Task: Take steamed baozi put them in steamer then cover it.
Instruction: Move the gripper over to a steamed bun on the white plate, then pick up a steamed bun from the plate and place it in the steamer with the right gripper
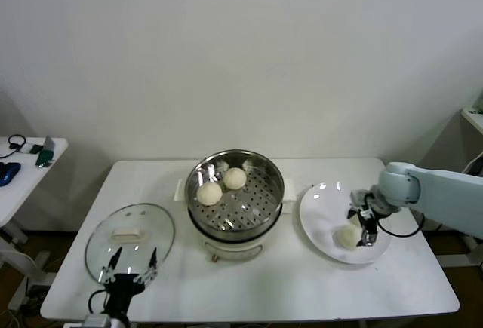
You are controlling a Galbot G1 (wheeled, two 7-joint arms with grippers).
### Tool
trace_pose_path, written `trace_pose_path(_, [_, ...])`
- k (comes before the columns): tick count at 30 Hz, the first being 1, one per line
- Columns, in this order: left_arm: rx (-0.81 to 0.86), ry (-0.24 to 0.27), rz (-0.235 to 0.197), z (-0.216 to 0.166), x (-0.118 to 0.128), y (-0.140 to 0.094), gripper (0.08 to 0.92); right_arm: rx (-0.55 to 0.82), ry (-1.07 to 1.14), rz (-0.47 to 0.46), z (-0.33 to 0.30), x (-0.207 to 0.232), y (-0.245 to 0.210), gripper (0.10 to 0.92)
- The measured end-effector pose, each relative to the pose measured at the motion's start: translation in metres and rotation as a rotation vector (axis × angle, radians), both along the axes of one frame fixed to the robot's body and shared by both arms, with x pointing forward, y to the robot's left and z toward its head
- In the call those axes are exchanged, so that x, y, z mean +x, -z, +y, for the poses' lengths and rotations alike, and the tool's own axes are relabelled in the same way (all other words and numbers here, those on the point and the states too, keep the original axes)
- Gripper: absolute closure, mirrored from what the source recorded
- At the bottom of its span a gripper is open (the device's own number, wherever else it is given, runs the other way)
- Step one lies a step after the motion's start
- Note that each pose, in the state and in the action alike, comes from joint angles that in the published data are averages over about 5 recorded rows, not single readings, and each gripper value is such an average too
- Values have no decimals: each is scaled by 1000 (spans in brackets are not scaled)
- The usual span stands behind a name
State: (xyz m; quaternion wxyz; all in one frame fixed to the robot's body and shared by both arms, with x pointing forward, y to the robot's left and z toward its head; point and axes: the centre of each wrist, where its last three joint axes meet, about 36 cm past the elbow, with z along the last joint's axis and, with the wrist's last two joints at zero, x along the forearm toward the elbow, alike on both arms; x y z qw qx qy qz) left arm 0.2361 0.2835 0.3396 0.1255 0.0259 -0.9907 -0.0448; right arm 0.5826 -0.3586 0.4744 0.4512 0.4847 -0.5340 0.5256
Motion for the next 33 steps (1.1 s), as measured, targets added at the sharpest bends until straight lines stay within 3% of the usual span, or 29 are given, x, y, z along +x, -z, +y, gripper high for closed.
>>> trace_pose_path(13, [8, 2, 2, 0, -1, -1, 177, -5, -5, 20, 9, 5, 12, 417])
trace_pose_path(20, [9, 4, 6, 0, -3, 0, 177, -4, -47, 20, 17, 15, -4, 445])
trace_pose_path(26, [11, 5, 5, 0, -3, -1, 177, -7, -144, -4, 29, 35, -53, 445])
trace_pose_path(33, [14, 5, -1, -1, 0, -2, 177, -10, -363, -98, 68, 61, -154, 445])
